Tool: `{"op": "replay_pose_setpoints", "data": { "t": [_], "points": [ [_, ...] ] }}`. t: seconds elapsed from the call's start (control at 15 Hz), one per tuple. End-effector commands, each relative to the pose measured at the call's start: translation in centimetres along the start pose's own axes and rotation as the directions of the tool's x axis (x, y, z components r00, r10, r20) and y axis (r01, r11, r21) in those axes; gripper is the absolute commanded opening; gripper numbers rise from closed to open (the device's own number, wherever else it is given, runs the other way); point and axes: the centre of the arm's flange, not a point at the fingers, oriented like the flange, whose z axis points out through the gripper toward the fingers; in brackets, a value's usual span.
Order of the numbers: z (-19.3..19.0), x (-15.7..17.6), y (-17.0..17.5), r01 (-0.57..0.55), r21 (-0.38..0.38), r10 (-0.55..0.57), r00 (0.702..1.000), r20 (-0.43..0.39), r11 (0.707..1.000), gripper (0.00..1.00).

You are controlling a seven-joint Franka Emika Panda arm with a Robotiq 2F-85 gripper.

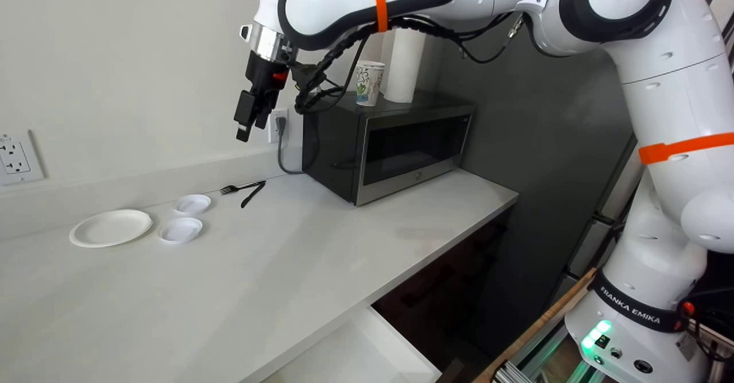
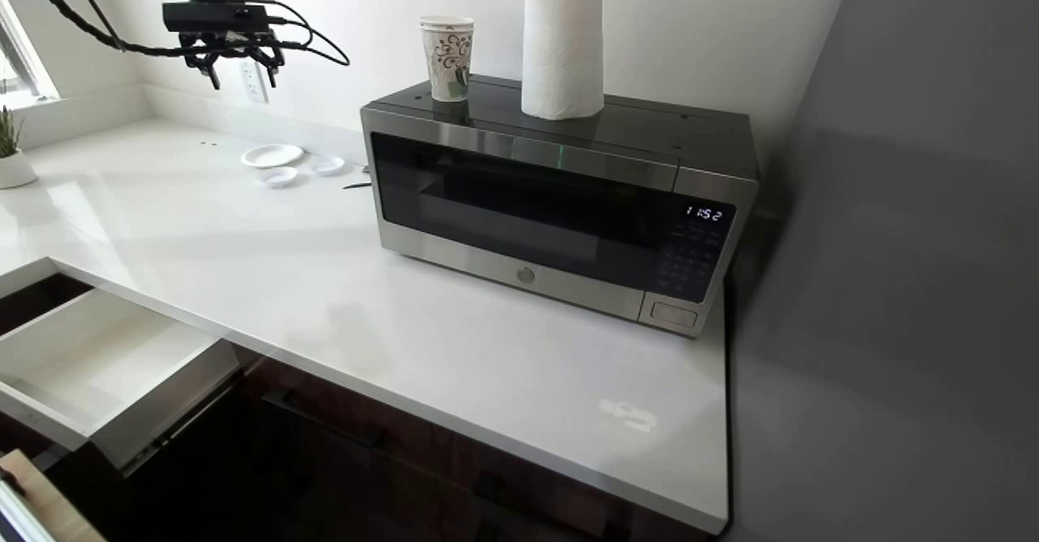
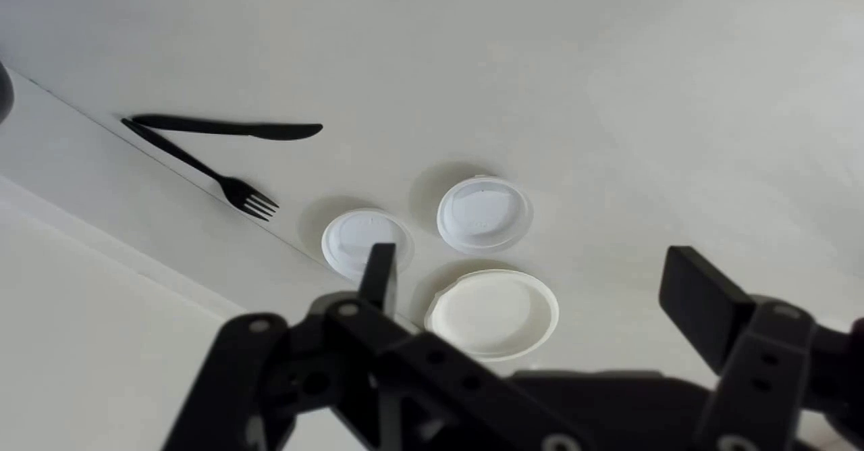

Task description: Put the lid on the microwave

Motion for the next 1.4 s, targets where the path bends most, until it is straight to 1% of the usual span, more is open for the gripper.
{"op": "replay_pose_setpoints", "data": {
  "t": [0.0, 0.07, 0.13, 0.2, 0.27, 0.33, 0.4, 0.47, 0.6, 0.73, 0.8, 0.87, 0.93, 1.0, 1.07, 1.13, 1.2, 1.33],
  "points": [
    [0.9, 0.6, 0.2, -0.099, -0.022, 0.100, 0.994, 0.048, 0.995, 1.00],
    [2.3, 1.7, 0.2, -0.164, -0.031, 0.166, 0.984, 0.059, 0.986, 1.00],
    [4.8, 3.2, -0.1, -0.210, -0.053, 0.213, 0.976, 0.056, 0.976, 1.00],
    [6.9, 4.7, -0.8, -0.232, -0.041, 0.233, 0.972, 0.020, 0.972, 1.00],
    [8.1, 5.1, -1.4, -0.262, -0.026, 0.262, 0.965, -0.005, 0.965, 1.00],
    [9.7, 5.9, -2.2, -0.295, -0.017, 0.295, 0.955, -0.026, 0.955, 1.00],
    [11.5, 6.7, -3.1, -0.329, -0.036, 0.327, 0.943, -0.054, 0.944, 1.00],
    [13.2, 7.6, -3.9, -0.356, -0.019, 0.354, 0.933, -0.069, 0.934, 1.00],
    [16.4, 9.3, -4.6, -0.445, -0.091, 0.439, 0.895, -0.083, 0.891, 1.00],
    [18.3, 9.5, -4.7, -0.501, -0.169, 0.502, 0.864, -0.044, 0.848, 1.00],
    [18.8, 9.5, -5.2, -0.450, -0.159, 0.462, 0.885, 0.050, 0.879, 1.00],
    [16.9, 3.9, -5.9, -0.448, -0.135, 0.450, 0.893, -0.017, 0.884, 1.00],
    [17.5, 3.7, -6.1, -0.447, -0.152, 0.455, 0.890, 0.019, 0.882, 1.00],
    [17.6, 3.8, -6.2, -0.447, -0.158, 0.457, 0.889, 0.031, 0.880, 1.00],
    [17.6, 4.3, -6.1, -0.511, -0.185, 0.522, 0.853, 0.009, 0.839, 1.00],
    [18.2, 4.7, -5.7, -0.581, -0.189, 0.585, 0.810, -0.042, 0.792, 1.00],
    [18.6, 4.9, -5.3, -0.617, -0.187, 0.617, 0.784, -0.068, 0.764, 1.00],
    [19.8, 5.6, -4.7, -0.695, -0.157, 0.685, 0.719, -0.117, 0.702, 1.00]
  ]
}}
